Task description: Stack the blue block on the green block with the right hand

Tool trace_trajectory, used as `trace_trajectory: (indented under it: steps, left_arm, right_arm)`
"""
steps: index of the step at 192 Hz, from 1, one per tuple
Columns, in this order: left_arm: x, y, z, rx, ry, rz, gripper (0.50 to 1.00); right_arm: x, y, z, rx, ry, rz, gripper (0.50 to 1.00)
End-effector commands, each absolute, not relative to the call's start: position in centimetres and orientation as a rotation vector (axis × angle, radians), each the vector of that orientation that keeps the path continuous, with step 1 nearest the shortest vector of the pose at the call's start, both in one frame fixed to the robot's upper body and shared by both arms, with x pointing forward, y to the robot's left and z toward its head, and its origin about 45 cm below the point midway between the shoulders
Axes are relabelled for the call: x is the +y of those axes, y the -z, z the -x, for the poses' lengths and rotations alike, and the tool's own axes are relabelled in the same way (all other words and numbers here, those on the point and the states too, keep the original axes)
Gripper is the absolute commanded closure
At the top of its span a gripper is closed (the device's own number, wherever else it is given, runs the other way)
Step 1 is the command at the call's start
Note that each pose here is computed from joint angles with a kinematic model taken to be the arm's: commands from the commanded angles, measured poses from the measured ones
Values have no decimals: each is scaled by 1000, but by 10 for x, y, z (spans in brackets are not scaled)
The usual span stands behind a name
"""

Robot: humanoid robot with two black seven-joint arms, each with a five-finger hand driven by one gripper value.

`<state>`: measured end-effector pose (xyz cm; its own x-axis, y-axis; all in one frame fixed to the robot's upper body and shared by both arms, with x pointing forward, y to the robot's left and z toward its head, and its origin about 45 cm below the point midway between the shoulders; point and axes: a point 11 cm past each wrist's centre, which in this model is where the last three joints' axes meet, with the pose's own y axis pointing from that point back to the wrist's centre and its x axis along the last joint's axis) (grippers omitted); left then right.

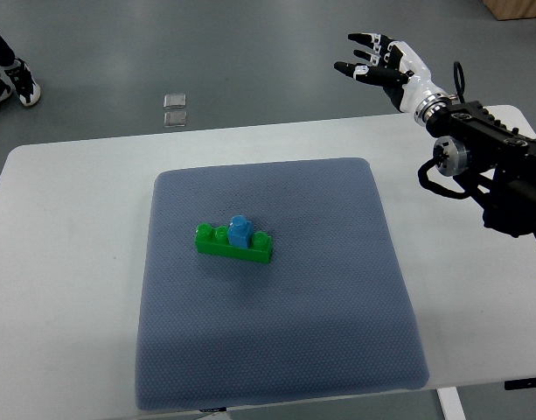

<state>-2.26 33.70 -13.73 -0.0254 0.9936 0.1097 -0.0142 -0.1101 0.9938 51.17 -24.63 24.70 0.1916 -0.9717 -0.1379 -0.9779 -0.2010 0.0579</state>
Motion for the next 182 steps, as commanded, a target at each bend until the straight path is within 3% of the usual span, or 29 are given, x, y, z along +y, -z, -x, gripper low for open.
trace_trajectory:
  steps: [1, 53, 74, 182]
  left_arm:
    - [337, 137, 23, 1161, -1315, -1266, 500]
    - [337, 137, 23, 1161, -1315, -1266, 500]
    - [337, 137, 23, 1161, -1315, -1266, 500]
    - [337, 137, 22, 1162, -1316, -1265, 500]
  right_arm:
    - [-248, -234, -507, 1943, -373, 2340, 587]
    - [-249, -210, -496, 1885, -554, 2276, 587]
    - [-230, -201, -492, 1852, -608, 2261, 587]
    - [-217, -187, -484, 1824, -670, 2214, 587]
